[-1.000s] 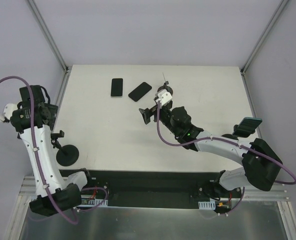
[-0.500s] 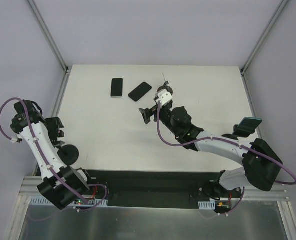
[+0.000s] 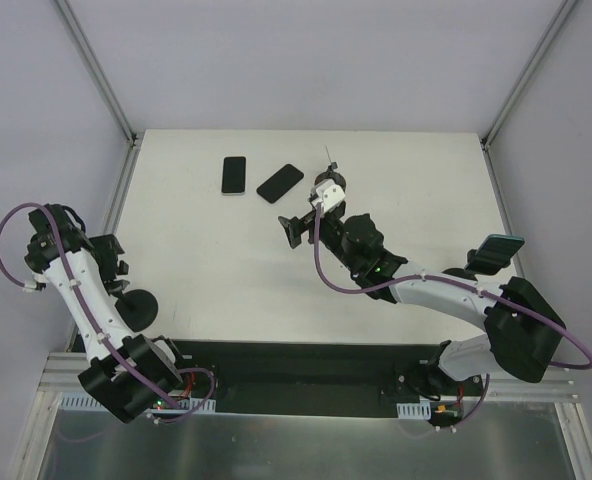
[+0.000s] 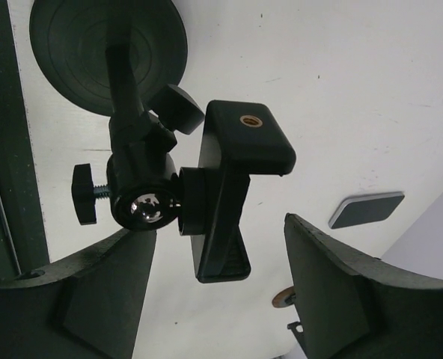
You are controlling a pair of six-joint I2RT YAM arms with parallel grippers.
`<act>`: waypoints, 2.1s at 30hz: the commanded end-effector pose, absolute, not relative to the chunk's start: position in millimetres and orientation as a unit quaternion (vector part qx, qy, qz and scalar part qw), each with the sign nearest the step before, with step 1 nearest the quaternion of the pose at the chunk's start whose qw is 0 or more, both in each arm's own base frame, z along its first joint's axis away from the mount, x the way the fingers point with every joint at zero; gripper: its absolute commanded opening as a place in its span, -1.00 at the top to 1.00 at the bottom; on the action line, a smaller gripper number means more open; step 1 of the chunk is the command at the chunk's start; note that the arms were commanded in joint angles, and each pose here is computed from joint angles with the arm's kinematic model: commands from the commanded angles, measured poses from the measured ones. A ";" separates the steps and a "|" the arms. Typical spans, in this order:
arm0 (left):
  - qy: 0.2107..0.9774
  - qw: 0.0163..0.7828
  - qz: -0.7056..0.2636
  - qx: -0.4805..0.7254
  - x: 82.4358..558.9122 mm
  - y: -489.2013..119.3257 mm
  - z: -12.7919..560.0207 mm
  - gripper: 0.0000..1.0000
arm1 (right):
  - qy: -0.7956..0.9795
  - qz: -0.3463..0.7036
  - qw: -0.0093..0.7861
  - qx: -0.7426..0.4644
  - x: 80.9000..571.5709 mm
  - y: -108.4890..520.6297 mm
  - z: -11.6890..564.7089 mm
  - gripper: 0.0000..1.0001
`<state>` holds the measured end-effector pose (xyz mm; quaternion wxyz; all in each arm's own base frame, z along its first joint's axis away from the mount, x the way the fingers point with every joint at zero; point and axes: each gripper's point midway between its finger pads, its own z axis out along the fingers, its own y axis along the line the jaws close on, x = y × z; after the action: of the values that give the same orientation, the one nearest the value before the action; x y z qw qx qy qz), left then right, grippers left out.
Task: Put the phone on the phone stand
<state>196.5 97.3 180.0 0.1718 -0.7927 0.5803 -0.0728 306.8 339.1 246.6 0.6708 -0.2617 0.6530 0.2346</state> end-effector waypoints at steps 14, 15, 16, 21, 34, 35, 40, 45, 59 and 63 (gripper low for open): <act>0.673 0.255 -0.074 -0.690 221.5 107.9 193.8 1.00 | 0.628 0.234 0.702 -0.240 309.8 331.6 270.1 -0.93; 0.689 0.265 -0.061 -0.672 223.9 108.3 196.0 1.00 | 0.629 0.230 0.703 -0.237 311.2 329.4 269.6 -0.93; 0.724 0.277 -0.057 -0.630 230.8 101.2 202.8 1.00 | 0.631 0.228 0.703 -0.236 312.4 328.2 268.2 -0.93; 0.835 0.295 -0.065 -0.461 265.6 60.6 219.5 1.00 | 0.635 0.220 0.703 -0.232 317.4 324.5 264.5 -0.93; 0.928 0.305 -0.164 0.135 282.6 -132.4 229.9 1.00 | 0.645 0.203 0.707 -0.208 326.5 305.4 261.6 -0.93; 0.927 0.300 -0.156 0.161 280.1 -138.5 226.2 1.00 | 0.649 0.206 0.705 -0.200 328.4 302.4 260.0 -0.93; 0.893 0.258 -0.139 0.341 250.1 -186.5 206.5 1.00 | 0.663 0.219 0.697 -0.165 336.8 288.3 256.9 -0.93; 0.865 0.244 -0.154 0.411 237.5 -204.1 201.4 1.00 | 0.679 0.245 0.681 -0.126 344.6 275.8 249.2 -0.93; 0.863 0.298 -0.165 0.373 252.0 -215.1 238.4 -0.72 | 0.680 0.248 0.682 -0.106 350.2 261.1 249.3 -0.93; 0.860 0.337 -0.190 0.333 256.8 -217.0 265.3 -0.71 | 0.680 0.244 0.684 -0.104 350.1 258.7 249.6 -0.93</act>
<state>251.1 -212.4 222.6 0.2764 0.3761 0.8702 -0.1579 352.5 259.9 222.6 0.6610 -0.1177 0.7072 0.2215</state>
